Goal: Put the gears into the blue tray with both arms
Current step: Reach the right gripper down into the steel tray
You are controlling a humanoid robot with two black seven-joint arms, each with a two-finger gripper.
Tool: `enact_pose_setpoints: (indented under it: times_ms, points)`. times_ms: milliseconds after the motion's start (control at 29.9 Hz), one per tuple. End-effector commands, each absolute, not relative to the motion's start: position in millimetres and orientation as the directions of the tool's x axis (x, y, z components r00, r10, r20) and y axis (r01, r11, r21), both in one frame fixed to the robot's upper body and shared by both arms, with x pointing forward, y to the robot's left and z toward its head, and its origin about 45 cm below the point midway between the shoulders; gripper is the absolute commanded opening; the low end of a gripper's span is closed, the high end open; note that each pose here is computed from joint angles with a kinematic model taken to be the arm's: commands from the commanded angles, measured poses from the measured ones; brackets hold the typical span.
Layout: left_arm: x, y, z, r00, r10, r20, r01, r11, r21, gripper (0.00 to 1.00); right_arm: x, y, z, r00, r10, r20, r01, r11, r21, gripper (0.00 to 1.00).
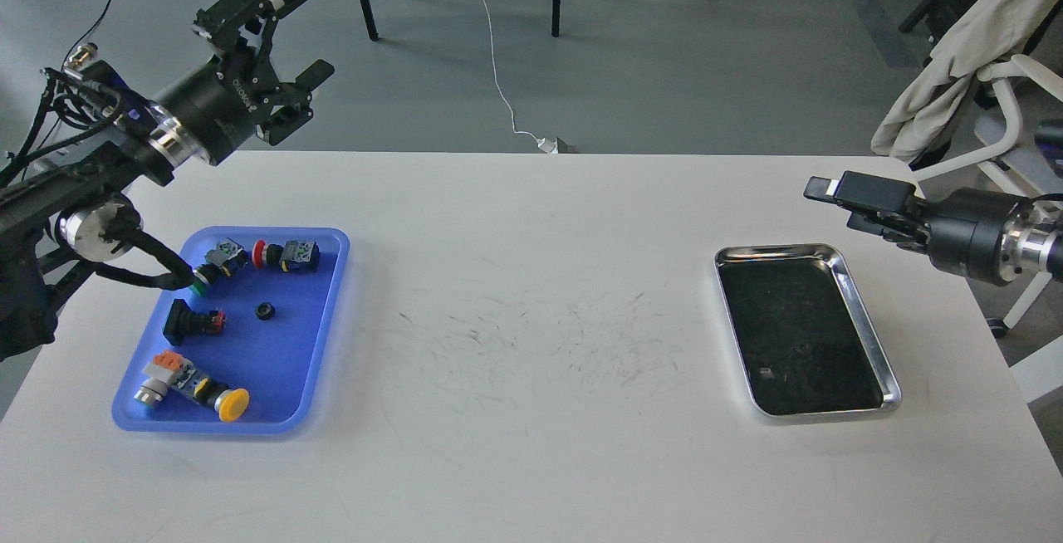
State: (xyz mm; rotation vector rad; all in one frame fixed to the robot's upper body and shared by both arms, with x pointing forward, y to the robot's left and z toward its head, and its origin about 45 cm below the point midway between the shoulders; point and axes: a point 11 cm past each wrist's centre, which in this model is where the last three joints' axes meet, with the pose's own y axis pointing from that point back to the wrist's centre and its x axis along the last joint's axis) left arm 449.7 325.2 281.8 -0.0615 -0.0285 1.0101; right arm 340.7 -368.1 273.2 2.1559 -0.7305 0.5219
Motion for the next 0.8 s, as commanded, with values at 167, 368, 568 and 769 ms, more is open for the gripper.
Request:
enact_pose_setpoints:
  times_ms: [167, 368, 568, 769]
  points:
    - [449, 326, 282, 0.555, 0.832, -0.023, -0.831, 0.552, -0.064, 0.98, 345, -351, 276, 0.758, -0.171, 0.629, -0.601, -0.559, 0.572, 0.99]
    - [451, 313, 281, 0.57, 0.82, -0.048, -0.821, 0.566, -0.078, 0.98, 336, -358, 261, 0.756, 0.015, 0.655, -0.553, -0.521, 0.65, 0.99]
    - [450, 307, 231, 0.557, 0.829, -0.048, -0.818, 0.557, 0.143, 0.98, 332, -359, 254, 0.754, 0.085, 0.652, -0.531, -0.506, 0.68, 0.99]
    - [464, 301, 245, 0.543, 0.837, -0.071, -0.83, 0.548, 0.108, 0.99, 329, -359, 252, 0.752, 0.113, 0.649, -0.518, -0.508, 0.689, 0.99]
